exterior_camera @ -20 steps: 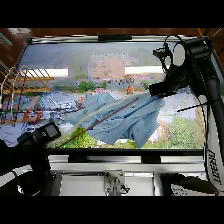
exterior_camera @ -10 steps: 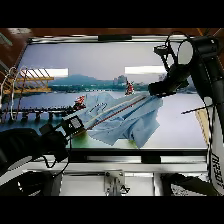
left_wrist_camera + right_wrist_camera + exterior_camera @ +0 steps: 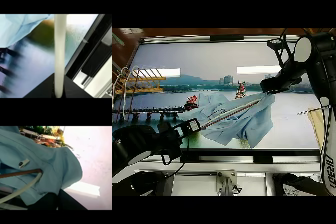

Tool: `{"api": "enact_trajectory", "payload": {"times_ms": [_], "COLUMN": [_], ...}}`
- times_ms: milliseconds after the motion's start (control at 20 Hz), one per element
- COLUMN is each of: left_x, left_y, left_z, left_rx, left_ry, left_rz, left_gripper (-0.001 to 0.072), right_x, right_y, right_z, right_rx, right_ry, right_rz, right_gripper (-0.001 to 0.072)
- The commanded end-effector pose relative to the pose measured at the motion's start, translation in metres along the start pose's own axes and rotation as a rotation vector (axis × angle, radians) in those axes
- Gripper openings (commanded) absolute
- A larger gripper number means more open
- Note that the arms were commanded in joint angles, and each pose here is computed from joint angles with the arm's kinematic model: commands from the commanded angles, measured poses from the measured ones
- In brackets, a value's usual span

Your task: Fold the shirts.

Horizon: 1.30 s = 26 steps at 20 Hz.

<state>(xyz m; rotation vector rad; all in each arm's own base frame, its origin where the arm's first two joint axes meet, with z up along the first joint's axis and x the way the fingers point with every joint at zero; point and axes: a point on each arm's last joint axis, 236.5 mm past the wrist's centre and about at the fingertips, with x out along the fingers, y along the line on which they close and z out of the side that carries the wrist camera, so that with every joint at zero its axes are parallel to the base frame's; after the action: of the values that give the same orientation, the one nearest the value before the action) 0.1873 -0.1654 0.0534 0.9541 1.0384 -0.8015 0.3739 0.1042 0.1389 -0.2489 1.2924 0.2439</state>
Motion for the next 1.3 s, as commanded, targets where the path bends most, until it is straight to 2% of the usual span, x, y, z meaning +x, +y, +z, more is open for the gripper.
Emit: {"api": "enact_trajectory", "payload": {"times_ms": [0, 200, 400, 700, 800, 950, 1150, 1250], "left_x": [-0.007, -0.02, -0.007, 0.03, 0.033, 0.027, -0.009, -0.024], "left_y": [-0.004, -0.01, -0.004, -0.005, -0.006, -0.007, -0.001, -0.01], "left_z": [-0.016, -0.02, 0.006, 0.028, 0.027, 0.019, 0.014, 0.017], "left_rx": [-0.005, -0.064, -0.093, -0.085, -0.08, -0.092, -0.183, -0.21], "left_ry": [0.044, 0.005, -0.052, -0.018, -0.003, 0.02, -0.052, -0.114], "left_rz": [-0.016, -0.031, -0.016, -0.031, -0.035, -0.038, -0.019, -0.059], "left_gripper": [0.0049, 0.0049, 0.0049, 0.0049, 0.0049, 0.0049, 0.0049, 0.0049], "right_x": [-0.003, -0.003, -0.004, -0.007, -0.017, -0.048, -0.072, -0.072], "right_y": [-0.003, -0.003, 0.005, 0.03, 0.032, 0.025, 0.027, 0.033], "right_z": [0.003, 0.004, 0.004, 0.005, 0.006, 0.015, 0.013, 0.012], "right_rx": [-0.003, -0.003, -0.01, -0.149, -0.204, -0.253, -0.247, -0.26], "right_ry": [-0.016, -0.017, -0.019, -0.029, -0.055, -0.133, -0.16, -0.16], "right_rz": [-0.014, -0.014, 0.014, 0.013, -0.04, -0.134, -0.125, -0.1], "right_gripper": [0.0077, 0.0077, 0.0077, 0.0077, 0.0076, 0.0077, 0.0077, 0.0077]}}
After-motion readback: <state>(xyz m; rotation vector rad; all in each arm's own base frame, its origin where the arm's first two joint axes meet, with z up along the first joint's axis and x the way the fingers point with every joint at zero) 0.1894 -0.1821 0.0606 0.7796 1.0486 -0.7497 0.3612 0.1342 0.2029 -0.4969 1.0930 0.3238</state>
